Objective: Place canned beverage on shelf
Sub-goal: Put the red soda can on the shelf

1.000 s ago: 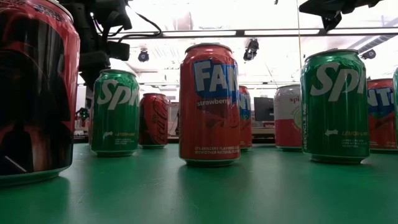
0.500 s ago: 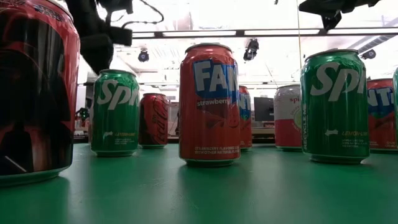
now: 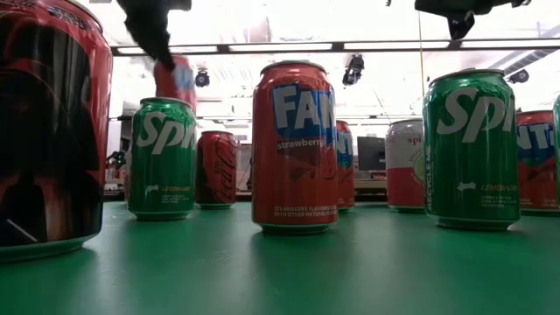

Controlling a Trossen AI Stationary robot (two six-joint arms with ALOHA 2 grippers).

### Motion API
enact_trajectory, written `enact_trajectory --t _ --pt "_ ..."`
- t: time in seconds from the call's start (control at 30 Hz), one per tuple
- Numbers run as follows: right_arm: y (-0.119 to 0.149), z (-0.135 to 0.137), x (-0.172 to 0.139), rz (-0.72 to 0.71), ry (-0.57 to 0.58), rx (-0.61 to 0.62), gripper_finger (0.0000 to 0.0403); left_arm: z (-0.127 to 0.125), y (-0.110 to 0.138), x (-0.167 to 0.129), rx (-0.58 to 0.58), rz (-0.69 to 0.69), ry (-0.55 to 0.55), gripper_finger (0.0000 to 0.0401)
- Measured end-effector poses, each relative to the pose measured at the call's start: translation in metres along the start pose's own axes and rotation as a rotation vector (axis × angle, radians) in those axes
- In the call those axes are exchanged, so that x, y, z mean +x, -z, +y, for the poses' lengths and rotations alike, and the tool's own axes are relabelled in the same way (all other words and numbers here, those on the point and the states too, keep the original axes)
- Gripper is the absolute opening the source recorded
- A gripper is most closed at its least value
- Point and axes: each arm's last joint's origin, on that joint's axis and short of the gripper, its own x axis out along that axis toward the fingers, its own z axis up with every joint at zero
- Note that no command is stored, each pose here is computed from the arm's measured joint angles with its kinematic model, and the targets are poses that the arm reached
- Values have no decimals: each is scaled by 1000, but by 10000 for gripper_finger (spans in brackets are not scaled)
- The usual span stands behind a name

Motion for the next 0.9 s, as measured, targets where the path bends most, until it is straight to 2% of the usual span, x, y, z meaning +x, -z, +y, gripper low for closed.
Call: enact_trajectory --t 0.2,0.4,0.6,0.7,0.9 --pt "-4 2 13 -15 -2 -4 9 -3 -16 -27 37 -132 72 267" --pt "-11 5 36 49 -9 1 9 -14 -29 -35 104 -277 173 267" --pt "-7 9 61 191 -13 -6 9 -25 -39 -32 162 -374 213 267" --pt "-16 10 69 195 -11 -6 9 -32 -45 -28 183 -406 222 267" --pt "-17 13 83 315 -34 -21 9 -49 -54 -4 239 -368 232 267"
